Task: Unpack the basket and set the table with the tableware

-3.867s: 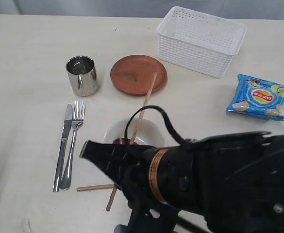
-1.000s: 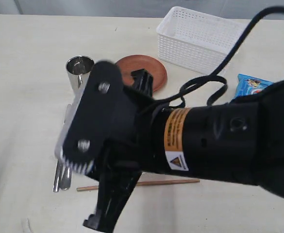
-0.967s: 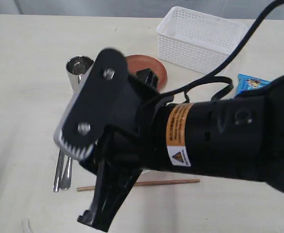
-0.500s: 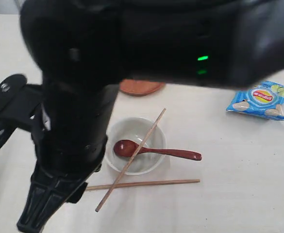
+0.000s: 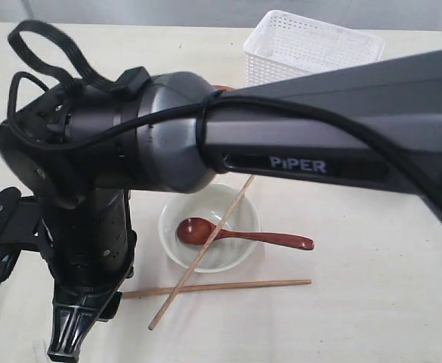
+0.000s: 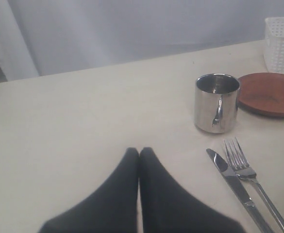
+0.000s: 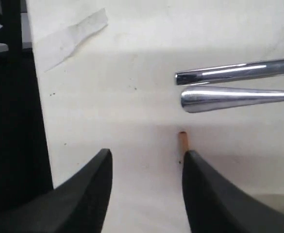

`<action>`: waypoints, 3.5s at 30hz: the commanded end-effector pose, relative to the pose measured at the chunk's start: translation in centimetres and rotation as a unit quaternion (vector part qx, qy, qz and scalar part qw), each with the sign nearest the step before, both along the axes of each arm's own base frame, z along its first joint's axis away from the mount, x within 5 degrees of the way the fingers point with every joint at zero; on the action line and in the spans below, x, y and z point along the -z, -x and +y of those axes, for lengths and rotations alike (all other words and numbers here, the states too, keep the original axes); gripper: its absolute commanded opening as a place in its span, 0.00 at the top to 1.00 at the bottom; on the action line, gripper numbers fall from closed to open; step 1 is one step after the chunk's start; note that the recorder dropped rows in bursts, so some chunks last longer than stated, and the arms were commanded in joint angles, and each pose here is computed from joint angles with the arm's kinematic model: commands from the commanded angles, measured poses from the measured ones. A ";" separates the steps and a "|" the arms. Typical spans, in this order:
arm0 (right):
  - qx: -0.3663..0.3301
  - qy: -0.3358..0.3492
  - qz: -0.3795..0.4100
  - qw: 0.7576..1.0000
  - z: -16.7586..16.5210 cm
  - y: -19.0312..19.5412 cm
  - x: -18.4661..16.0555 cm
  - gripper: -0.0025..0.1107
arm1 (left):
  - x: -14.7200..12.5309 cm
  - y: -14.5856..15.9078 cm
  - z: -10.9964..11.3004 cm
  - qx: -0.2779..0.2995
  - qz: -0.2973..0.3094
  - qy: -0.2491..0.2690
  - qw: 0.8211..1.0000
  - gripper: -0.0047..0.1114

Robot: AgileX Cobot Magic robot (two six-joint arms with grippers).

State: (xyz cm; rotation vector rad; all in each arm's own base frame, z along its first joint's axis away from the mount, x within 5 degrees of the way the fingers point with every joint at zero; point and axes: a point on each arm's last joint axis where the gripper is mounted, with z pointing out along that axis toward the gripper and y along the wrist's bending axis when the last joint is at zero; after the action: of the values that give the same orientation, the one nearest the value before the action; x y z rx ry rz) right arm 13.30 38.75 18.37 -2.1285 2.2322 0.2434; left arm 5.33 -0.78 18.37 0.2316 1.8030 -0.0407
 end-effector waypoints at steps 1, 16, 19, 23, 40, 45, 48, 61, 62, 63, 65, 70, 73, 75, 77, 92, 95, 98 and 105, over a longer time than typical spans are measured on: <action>-0.009 0.007 -0.008 1.000 0.2 -0.5 1.0 0.59 | 0.0 0.0 0.0 -0.001 -0.003 0.001 1.000 0.96; -0.103 0.041 -0.038 0.993 0.2 -1.1 3.3 0.59 | 0.0 0.0 0.0 -0.001 -0.003 0.001 1.000 0.96; -0.095 0.049 -0.034 0.994 0.2 -1.1 3.9 0.59 | 0.0 0.0 0.0 -0.001 -0.003 0.001 1.000 0.96; -0.089 0.058 -0.044 0.993 0.3 -1.4 4.7 0.59 | 0.0 0.0 0.0 -0.001 -0.003 0.001 1.000 0.96; -0.087 0.071 -0.043 0.993 0.3 -1.5 6.1 0.59 | 0.0 0.0 0.0 -0.001 -0.003 0.001 1.000 0.96; -0.092 0.072 -0.045 0.992 0.3 -1.5 6.1 0.94 | 0.0 0.0 0.0 -0.001 -0.003 0.001 1.000 0.96; -0.091 0.070 -0.043 0.992 0.4 -1.5 6.1 0.98 | 0.0 0.0 0.0 -0.001 -0.003 0.001 1.000 0.96; -0.085 0.039 -0.047 0.995 0.8 -1.3 4.6 0.98 | 0.0 0.0 0.0 -0.001 -0.003 0.001 1.000 0.96; -0.084 0.034 -0.048 0.995 0.8 -1.3 4.4 0.98 | 0.0 0.0 0.0 -0.001 -0.003 0.001 1.000 0.96; -0.084 0.031 -0.049 0.995 0.8 -1.3 4.2 0.98 | 0.0 0.0 0.0 -0.001 -0.003 0.001 1.000 0.96; -0.083 0.022 -0.053 0.995 0.9 -1.3 3.7 0.98 | 0.0 0.0 0.0 -0.001 -0.003 0.001 1.000 0.96; -0.083 0.007 -0.061 0.995 0.8 -1.3 2.2 0.98 | 0.0 0.0 0.0 -0.001 -0.003 0.001 1.000 0.96; -0.078 -0.020 -0.070 0.994 0.8 -1.2 0.9 0.98 | 0.0 0.0 0.0 -0.001 -0.003 0.001 1.000 0.96; -0.071 -0.045 -0.070 0.994 1.0 -1.1 -0.1 0.98 | 0.0 0.0 0.0 -0.001 -0.003 0.001 1.000 0.96; -0.065 -0.075 -0.073 0.992 1.3 -1.0 -1.0 0.98 | 0.0 0.0 0.0 -0.001 -0.003 0.001 1.000 0.96; -0.041 -0.174 -0.064 0.982 2.6 -0.7 -2.7 0.98 | 0.0 0.0 0.0 -0.001 -0.003 0.001 1.000 0.96; -0.036 -0.196 -0.072 0.977 2.8 -0.8 -3.5 0.98 | 0.0 0.0 0.0 -0.001 -0.003 0.001 1.000 0.96; -0.031 -0.219 -0.082 0.972 2.9 -0.9 -4.3 0.98 | 0.0 0.0 0.0 -0.001 -0.003 0.001 1.000 0.96; -0.019 -0.269 -0.100 0.958 3.0 -1.0 -6.3 0.98 | 0.0 0.0 0.0 -0.001 -0.003 0.001 1.000 0.96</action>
State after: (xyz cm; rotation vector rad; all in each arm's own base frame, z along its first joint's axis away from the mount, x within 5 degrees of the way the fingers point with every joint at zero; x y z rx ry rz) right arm 14.17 41.70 23.37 -1.8597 1.7954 0.5104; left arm 5.33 -0.78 18.37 0.2316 1.8030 -0.0407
